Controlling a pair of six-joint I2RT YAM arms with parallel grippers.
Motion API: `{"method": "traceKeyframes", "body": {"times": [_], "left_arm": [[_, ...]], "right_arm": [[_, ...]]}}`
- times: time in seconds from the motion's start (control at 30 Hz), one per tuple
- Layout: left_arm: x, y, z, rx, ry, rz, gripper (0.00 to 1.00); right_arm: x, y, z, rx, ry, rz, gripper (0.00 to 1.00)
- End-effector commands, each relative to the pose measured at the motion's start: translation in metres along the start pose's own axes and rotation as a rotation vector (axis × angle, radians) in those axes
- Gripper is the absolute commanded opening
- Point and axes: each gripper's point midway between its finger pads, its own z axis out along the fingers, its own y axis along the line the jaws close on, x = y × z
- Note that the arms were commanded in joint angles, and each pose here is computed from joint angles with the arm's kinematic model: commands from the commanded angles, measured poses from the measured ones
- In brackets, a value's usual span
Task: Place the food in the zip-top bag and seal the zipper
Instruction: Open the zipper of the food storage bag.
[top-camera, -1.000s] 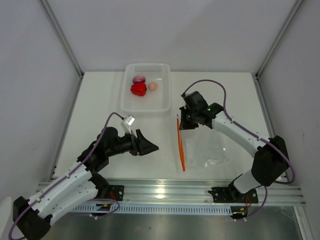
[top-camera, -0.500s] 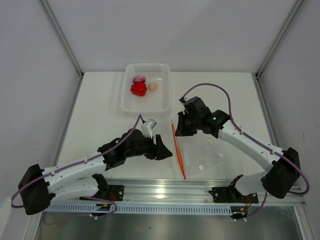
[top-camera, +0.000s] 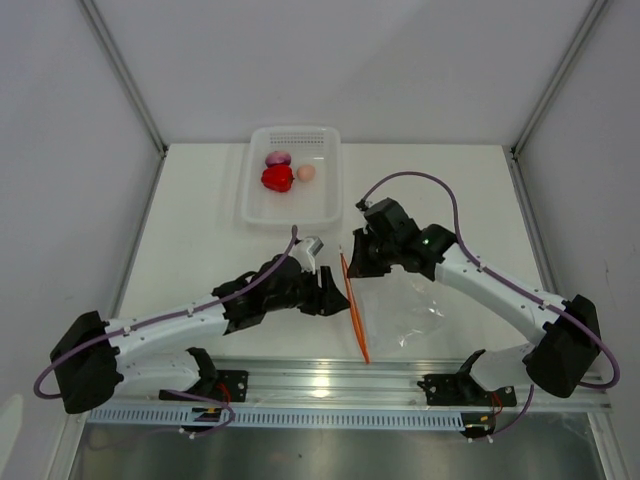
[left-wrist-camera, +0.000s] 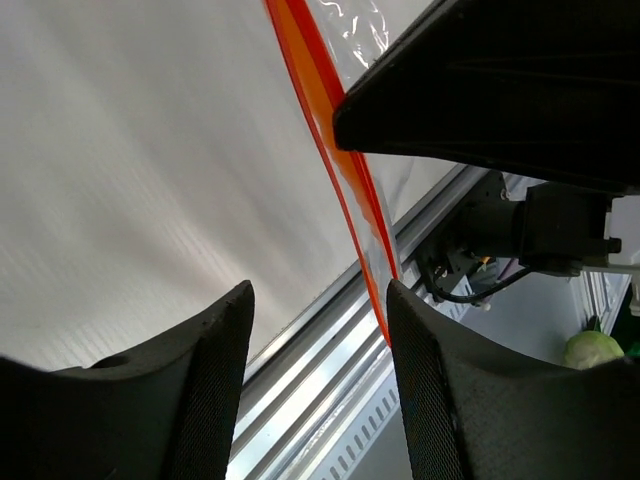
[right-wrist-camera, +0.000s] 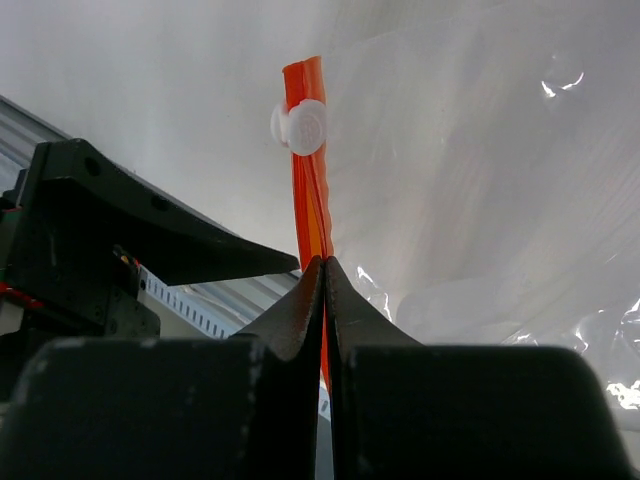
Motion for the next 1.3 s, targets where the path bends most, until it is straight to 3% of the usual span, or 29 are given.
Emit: {"method": "traceKeyframes", "body": {"times": [0.0, 0.33, 0.43, 0.53, 0.57, 0.77, 1.03, 1.23, 1.27], "left_arm": [[-0.014, -0.013, 0.006, 0.023, -0.037, 0.038, 0.57], [-0.011, -0.012, 0.019, 0.036, -0.030, 0.032, 0.47], [-0.006, -0.013, 0.022, 0.047, -0.012, 0.025, 0.36], [-0.003, -0.012, 0.023, 0.047, 0.003, 0.027, 0.15], [-0.004, -0.012, 0.021, 0.044, -0.001, 0.027, 0.01], [-0.007, -0.006, 0.007, -0.011, -0.012, 0.013, 0.01], [-0.025, -0.021, -0.016, -0.077, -0.065, -0.028, 0.01], [-0.025, -0.032, -0.018, -0.072, -0.074, -0.022, 0.00], [-0.024, -0.032, -0.018, -0.072, -0.072, -0.024, 0.00]], "right_arm": [[-0.006, 0.011, -0.008, -0.044, -0.039, 0.005, 0.00], [-0.006, 0.015, -0.015, -0.064, -0.055, 0.017, 0.00], [-0.005, 0.015, -0.014, -0.065, -0.058, 0.028, 0.00], [-0.006, 0.014, -0.015, -0.057, -0.068, 0.031, 0.00], [-0.004, 0.014, -0.015, -0.053, -0.065, 0.027, 0.00], [0.007, -0.011, -0.017, 0.118, -0.078, 0.007, 0.00], [0.024, -0.007, -0.014, 0.176, -0.081, -0.019, 0.06], [0.026, 0.015, -0.008, 0.112, -0.085, -0.011, 0.17], [0.024, 0.019, -0.007, 0.095, -0.095, -0.009, 0.22]]}}
